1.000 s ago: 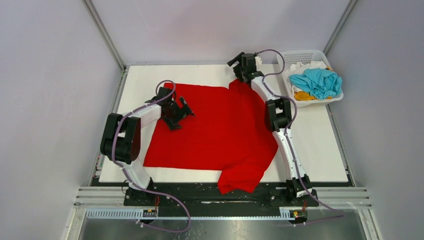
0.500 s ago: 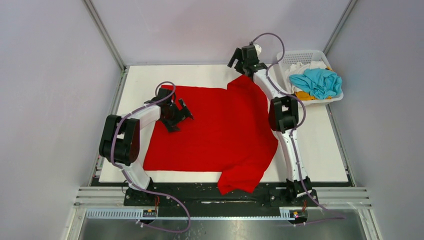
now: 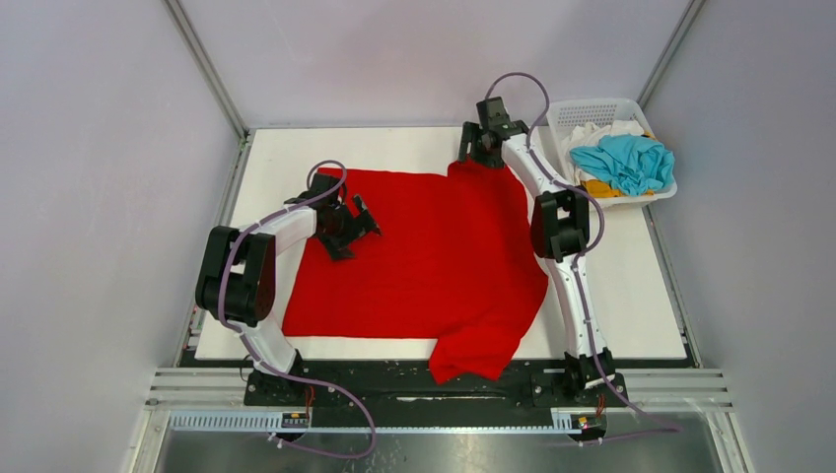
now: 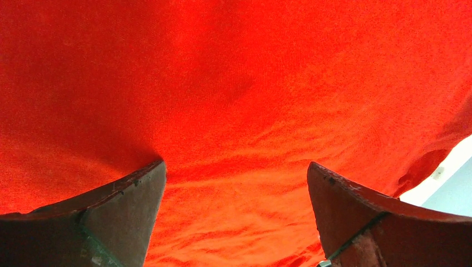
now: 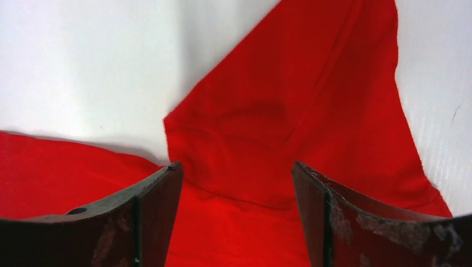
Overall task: Fold and stack the t-shirts
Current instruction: Flatten out the tshirt
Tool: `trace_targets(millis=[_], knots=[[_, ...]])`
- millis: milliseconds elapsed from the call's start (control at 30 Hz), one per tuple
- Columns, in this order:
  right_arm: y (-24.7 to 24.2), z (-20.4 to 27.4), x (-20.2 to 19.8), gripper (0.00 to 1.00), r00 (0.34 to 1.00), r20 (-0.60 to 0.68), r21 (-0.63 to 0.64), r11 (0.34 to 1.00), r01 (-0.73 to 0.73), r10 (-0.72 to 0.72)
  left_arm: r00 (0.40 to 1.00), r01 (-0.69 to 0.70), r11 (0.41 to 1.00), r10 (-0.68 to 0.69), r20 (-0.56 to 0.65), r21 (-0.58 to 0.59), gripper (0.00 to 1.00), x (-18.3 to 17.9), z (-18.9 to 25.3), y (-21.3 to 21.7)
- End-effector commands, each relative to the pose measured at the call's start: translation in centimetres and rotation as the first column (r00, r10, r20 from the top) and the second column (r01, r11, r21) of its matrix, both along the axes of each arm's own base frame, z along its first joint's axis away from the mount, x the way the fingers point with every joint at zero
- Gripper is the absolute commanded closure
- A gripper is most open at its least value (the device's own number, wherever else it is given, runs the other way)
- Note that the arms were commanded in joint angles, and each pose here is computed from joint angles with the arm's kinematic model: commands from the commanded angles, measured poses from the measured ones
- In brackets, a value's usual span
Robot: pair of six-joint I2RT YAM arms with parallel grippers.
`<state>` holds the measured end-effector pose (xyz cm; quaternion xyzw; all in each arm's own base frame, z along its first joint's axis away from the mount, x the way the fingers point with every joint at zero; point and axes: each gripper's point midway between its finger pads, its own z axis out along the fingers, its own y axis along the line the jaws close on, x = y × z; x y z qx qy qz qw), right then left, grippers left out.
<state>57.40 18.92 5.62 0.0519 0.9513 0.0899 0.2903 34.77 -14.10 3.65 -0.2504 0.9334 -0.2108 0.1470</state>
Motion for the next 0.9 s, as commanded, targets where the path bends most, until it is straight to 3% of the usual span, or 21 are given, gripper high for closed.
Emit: trace_targets(millis=[0,267,533,867], knots=[[-0.5,0.7,0.4,0.22,0.999,0.001,0.021,0.999,0.037,-0.037,0.999,0.014,0.999,-0.012,-0.045,0.044,0.01,-1.3,-0.6,0.8],[-0.3,-1.2,1.3,0.24,0.973,-0.073,0.176,0.958,0.228,-0.218,0.999,0.016,1.000,-0.015,-0.049,0.019,0.01,-1.3,-0.4,0.4],[1.8,-2.5,3.0,0.30,0.932,-0.131,0.342,0.867,0.362,-0.338,0.998,0.010,1.000,-0.008,-0.061,0.022,0.01,-1.9,-0.5,0.5],[1.6,-2.6,3.1,0.47,0.901,-0.160,0.362,0.826,0.433,-0.402,0.998,0.008,1.000,-0.006,-0.066,0.020,0.01,-2.0,-0.5,0.5]])
